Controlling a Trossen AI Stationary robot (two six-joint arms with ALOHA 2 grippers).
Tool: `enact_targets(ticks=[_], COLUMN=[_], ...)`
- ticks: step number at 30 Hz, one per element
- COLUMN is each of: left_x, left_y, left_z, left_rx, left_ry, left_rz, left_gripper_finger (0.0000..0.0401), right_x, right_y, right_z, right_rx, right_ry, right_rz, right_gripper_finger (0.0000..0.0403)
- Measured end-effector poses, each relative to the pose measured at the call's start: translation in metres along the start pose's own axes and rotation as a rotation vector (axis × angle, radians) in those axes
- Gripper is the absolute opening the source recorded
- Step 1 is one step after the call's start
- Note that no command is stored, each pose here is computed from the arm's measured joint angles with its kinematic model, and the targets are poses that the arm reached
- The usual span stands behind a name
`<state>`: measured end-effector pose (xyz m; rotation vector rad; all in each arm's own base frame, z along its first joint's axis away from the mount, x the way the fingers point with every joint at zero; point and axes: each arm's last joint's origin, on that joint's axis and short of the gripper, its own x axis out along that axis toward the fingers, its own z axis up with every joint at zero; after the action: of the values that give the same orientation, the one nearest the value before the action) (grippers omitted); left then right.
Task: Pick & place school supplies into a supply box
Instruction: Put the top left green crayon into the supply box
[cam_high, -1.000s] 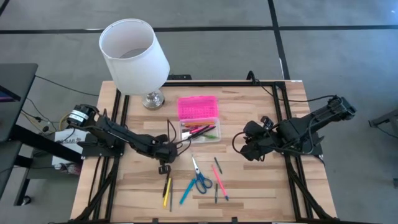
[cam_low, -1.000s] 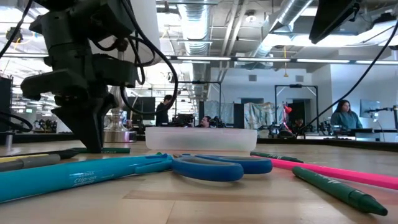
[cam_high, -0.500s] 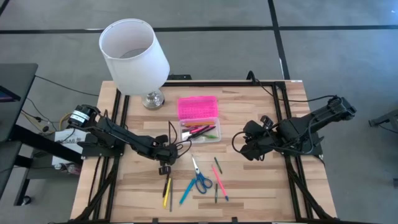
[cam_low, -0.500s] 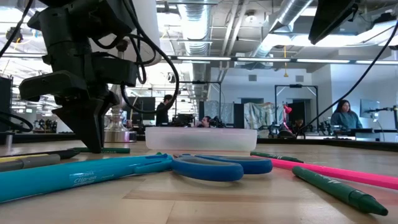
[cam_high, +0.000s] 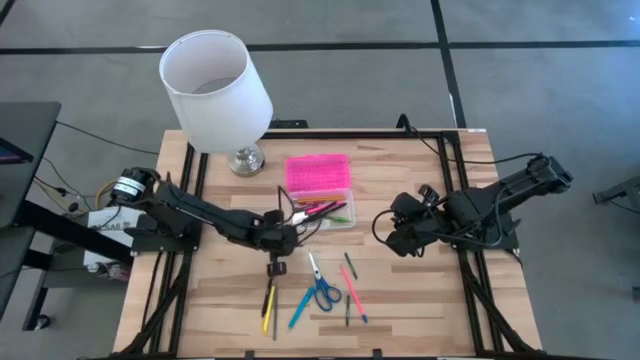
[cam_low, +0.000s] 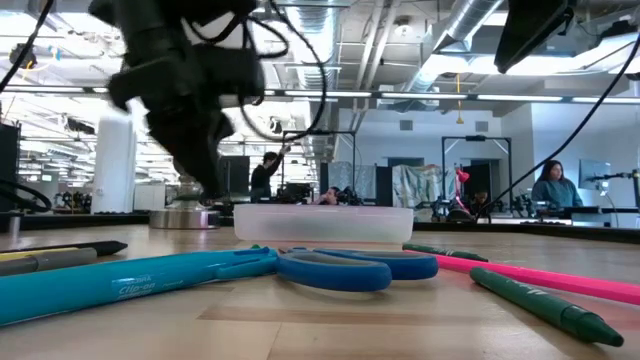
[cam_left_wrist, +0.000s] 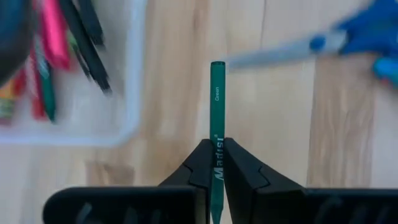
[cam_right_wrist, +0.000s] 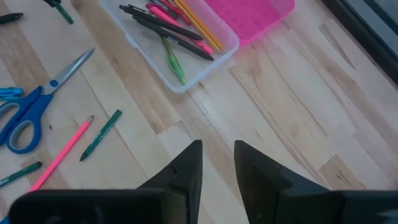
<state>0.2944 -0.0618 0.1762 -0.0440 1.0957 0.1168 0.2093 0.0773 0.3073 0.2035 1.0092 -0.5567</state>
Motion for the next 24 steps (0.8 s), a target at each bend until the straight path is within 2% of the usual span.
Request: enact_targets(ticks=[4,8,15,20,24], left_x=[-0.002,0.001,0.003,0.003,0.002], left_y=[0.020,0.052,0.100,0.118,0.122], left_z=[0.015,0.024,0.033,0.034,0.035], left_rx=[-0.065,-0.160,-0.241,-0.288,-0.299], left_ry=[-0.041,-0.071,-0.127,-0.147,-0.153], left_rz=[0.052,0.103,0.153,0.133,0.111], left_gripper_finger=[0.0016,0.0019,0.0021,0.0027,0.0031], right_x=[0.000,0.000,0.000,0.000,0.000], right_y=[0.001,0.002,0.004,0.005,0.005], right_z=[0.001,0.002,0.004,0.005,0.005], right_rx=[0.007,0.017,0.029,0.040,0.041], right_ry=[-0.008,-0.034,-0.050,-0.062,-0.063], right_rz=[0.009,0.010,0.024,0.038,0.040], right_gripper_finger=[0.0087,0.0087,0.0087,0.0087,0.0087])
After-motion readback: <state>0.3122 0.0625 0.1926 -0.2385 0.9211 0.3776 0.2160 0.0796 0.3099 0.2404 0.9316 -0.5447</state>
